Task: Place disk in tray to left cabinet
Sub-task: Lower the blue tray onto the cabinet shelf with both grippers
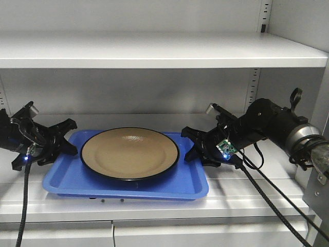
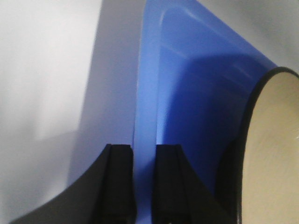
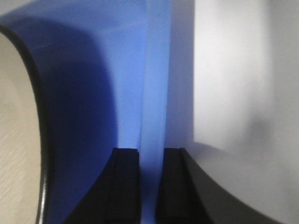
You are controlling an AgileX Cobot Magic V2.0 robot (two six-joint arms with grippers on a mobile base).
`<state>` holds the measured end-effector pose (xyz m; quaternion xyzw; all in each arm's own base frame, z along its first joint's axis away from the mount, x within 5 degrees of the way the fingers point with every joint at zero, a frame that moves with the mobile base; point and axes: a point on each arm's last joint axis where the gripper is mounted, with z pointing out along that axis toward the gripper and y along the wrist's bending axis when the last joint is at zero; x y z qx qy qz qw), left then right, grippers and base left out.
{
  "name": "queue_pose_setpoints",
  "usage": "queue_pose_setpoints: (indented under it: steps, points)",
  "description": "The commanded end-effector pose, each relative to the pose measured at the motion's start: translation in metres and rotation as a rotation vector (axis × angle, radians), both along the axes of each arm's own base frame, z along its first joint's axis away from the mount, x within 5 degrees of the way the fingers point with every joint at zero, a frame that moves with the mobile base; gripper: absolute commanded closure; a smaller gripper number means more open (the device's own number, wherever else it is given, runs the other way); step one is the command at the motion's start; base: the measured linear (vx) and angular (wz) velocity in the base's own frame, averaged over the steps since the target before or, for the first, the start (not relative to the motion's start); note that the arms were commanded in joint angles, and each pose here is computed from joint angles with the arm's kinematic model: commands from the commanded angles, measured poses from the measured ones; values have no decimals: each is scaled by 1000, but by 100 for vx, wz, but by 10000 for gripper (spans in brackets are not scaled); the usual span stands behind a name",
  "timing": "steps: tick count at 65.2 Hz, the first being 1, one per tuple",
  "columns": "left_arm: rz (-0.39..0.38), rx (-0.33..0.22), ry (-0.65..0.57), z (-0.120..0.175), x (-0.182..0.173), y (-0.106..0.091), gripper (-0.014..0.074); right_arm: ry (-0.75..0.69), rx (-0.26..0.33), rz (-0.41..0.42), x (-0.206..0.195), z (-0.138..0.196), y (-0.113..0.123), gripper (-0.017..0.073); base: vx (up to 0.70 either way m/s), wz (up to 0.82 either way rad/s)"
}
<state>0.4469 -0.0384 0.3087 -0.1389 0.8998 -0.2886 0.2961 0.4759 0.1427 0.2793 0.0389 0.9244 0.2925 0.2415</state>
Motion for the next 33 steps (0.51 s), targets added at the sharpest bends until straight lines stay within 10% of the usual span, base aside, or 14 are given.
queue_pose_setpoints:
  steps: [1, 33]
  points:
    - [63, -69, -195, 47, -3, -4, 588, -152, 73, -23, -6, 48, 2, 544, 0, 0]
    - [97, -62, -208, 36, 7, -1, 352, -274, 58, -53, 2, 54, 0, 270, 0, 0]
